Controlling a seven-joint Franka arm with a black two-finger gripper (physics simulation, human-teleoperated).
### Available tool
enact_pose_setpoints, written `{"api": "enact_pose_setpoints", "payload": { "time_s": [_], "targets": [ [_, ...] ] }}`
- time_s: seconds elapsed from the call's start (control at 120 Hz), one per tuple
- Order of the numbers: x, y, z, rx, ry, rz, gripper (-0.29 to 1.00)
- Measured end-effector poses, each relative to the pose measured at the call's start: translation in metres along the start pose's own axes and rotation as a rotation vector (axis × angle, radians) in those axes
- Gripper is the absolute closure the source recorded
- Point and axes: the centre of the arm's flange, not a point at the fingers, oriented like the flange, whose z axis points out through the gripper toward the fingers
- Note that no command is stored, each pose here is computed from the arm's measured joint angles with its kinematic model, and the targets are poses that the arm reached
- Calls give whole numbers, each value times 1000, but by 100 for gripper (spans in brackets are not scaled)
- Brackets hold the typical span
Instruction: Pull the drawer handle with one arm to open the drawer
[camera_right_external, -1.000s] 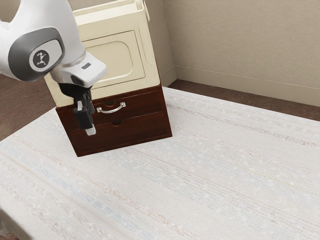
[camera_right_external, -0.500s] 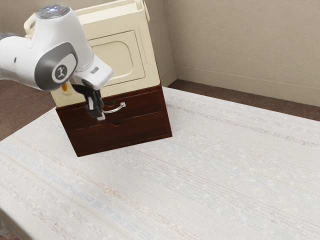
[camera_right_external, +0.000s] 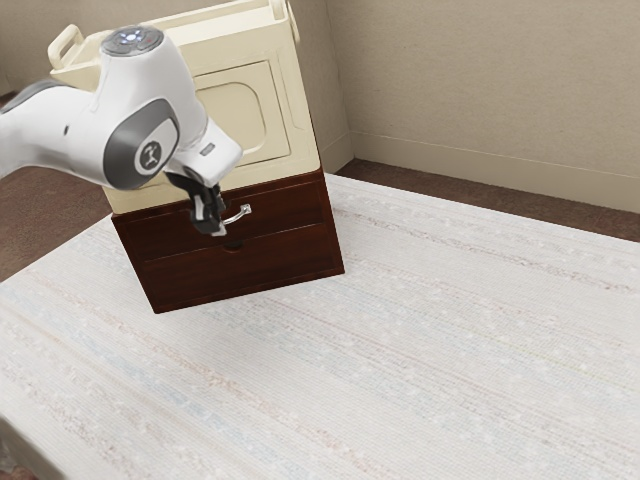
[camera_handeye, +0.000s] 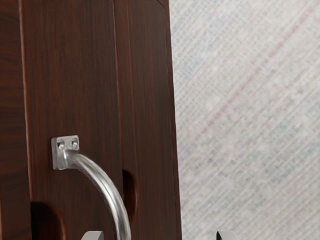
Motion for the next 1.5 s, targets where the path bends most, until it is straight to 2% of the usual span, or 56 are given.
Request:
{"api": "enact_pose_setpoints", "payload": {
  "time_s": [0.317,0.567,0.8,1.2,1.5],
  "targets": [
    [-3,-5,21,-7,-10,18,45],
    [-3,-3,20,-5,2,25,67],
    [-6,27,13,-25,7,54,73],
    [-9,78,-1,-60,31,90,66],
    [-6,109,-19,-63,59,113,63]
  ]
}}
